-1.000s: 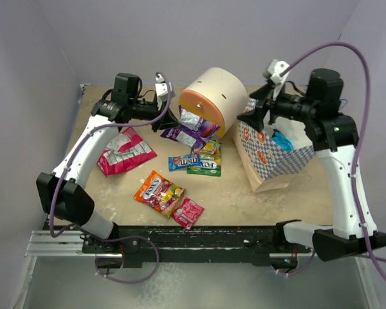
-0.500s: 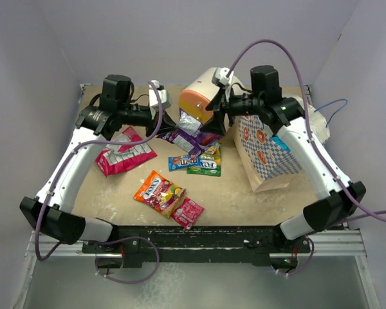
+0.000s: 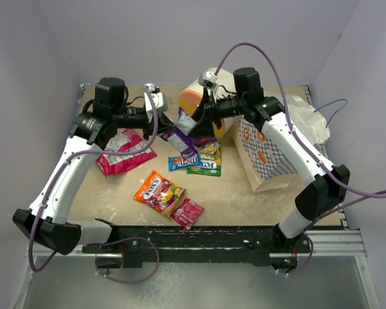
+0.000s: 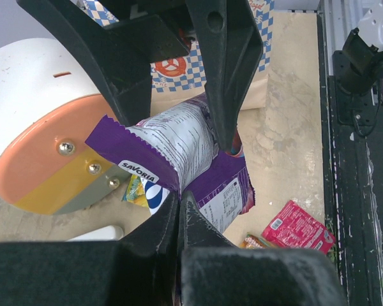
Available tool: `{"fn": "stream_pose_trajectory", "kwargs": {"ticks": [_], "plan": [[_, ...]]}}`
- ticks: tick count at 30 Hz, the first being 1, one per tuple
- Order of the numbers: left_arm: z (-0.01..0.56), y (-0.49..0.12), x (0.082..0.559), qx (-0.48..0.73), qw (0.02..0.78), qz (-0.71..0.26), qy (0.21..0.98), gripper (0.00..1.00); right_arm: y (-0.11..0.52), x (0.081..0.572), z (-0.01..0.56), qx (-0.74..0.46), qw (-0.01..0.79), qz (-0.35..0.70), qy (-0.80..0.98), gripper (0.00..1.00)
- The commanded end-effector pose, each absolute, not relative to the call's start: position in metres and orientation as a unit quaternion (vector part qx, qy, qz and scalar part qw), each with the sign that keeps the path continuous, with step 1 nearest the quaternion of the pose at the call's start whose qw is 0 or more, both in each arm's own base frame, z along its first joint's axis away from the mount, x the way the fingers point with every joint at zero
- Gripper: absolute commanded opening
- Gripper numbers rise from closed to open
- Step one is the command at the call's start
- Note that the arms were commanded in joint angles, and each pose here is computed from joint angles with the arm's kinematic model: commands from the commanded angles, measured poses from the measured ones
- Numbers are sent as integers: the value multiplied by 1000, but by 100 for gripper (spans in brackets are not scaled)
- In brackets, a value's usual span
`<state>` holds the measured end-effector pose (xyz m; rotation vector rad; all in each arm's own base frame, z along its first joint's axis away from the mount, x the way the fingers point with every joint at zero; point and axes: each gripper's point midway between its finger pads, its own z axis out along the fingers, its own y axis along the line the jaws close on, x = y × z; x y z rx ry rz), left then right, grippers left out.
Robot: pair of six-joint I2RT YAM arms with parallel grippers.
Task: Place the snacks into the paper bag
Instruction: Pick up the snack from the center of the board.
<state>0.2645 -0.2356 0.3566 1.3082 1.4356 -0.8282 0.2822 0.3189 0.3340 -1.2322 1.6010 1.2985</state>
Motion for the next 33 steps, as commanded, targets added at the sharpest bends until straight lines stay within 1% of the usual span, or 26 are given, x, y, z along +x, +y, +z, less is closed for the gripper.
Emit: {"fn": "stream_pose_trajectory", "kwargs": {"ticks": [1, 5, 12, 14, 15, 18, 20, 23, 26, 28, 33], "plan": [[377, -246, 273, 528, 524, -349, 570, 0, 328, 272, 349, -472, 355, 542, 598, 69], [379, -248, 279, 513, 525, -357, 578, 0, 330, 276, 343, -453, 356, 547, 608, 63], [372, -249, 281, 503, 521, -361, 588, 0, 331, 277, 350, -447, 360, 551, 605, 42], [371, -248, 281, 500, 520, -362, 590, 8, 330, 274, 356, -451, 363, 554, 598, 35], [370, -248, 280, 499, 519, -363, 591, 11, 329, 275, 358, -455, 370, 548, 597, 32], [371, -247, 279, 498, 519, -363, 592, 21, 325, 272, 366, -464, 382, 535, 593, 26], [373, -246, 278, 497, 520, -362, 593, 26, 322, 272, 370, -472, 395, 520, 592, 24], [379, -240, 275, 497, 519, -370, 589, 37, 314, 271, 378, -480, 409, 504, 590, 21], [392, -230, 272, 484, 526, -384, 584, 55, 302, 271, 389, -477, 427, 493, 590, 18], [401, -222, 271, 475, 533, -387, 583, 64, 293, 273, 398, -472, 442, 485, 589, 16], [405, -204, 279, 455, 549, -361, 601, 79, 259, 271, 430, -449, 488, 469, 583, 14]]}}
